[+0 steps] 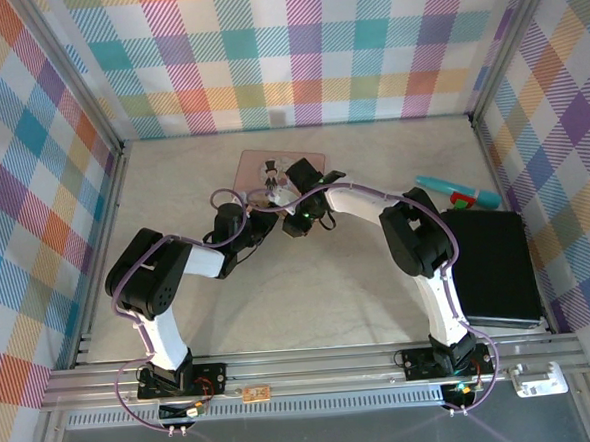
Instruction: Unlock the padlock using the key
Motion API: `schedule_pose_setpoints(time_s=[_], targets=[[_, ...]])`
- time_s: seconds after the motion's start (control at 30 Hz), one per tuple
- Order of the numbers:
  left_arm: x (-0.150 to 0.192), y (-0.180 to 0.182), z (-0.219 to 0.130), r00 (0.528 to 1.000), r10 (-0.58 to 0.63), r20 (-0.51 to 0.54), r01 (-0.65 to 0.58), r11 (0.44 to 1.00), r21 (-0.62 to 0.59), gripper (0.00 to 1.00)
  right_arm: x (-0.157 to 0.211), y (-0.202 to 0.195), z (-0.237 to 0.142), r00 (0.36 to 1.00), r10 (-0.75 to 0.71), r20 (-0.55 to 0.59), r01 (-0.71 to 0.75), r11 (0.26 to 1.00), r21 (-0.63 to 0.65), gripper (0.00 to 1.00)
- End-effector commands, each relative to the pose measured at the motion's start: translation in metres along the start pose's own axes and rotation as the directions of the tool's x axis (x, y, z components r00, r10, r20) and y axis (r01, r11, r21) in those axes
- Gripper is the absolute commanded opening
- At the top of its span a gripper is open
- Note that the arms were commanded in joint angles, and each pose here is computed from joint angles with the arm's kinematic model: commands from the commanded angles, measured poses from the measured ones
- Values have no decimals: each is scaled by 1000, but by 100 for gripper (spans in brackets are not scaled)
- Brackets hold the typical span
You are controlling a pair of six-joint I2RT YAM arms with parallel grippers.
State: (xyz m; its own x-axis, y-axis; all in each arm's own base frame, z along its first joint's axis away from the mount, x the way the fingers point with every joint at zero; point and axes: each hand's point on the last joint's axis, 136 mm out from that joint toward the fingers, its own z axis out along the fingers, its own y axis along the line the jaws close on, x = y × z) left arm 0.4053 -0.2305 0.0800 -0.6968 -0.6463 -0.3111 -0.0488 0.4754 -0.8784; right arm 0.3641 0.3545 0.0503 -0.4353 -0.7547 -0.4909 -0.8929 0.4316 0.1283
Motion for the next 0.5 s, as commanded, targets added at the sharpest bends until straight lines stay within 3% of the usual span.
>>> schedule_pose_setpoints(time_s=[0.0,0.23,0.47], targets=[[3,13,-4,1000,3,23,-2,999,-36,0,-34,10,-42,983,91,156,-86,996,-38,38],[-14,22,-16,968,-116,223,114,993,23,0,-48,-5,-95,858,392,332,-398,916,-53,48],[-17,29,-17,944,-153,291,143,988,54,0,-40,-66,-107,643,644,416,-713,701,18,53]])
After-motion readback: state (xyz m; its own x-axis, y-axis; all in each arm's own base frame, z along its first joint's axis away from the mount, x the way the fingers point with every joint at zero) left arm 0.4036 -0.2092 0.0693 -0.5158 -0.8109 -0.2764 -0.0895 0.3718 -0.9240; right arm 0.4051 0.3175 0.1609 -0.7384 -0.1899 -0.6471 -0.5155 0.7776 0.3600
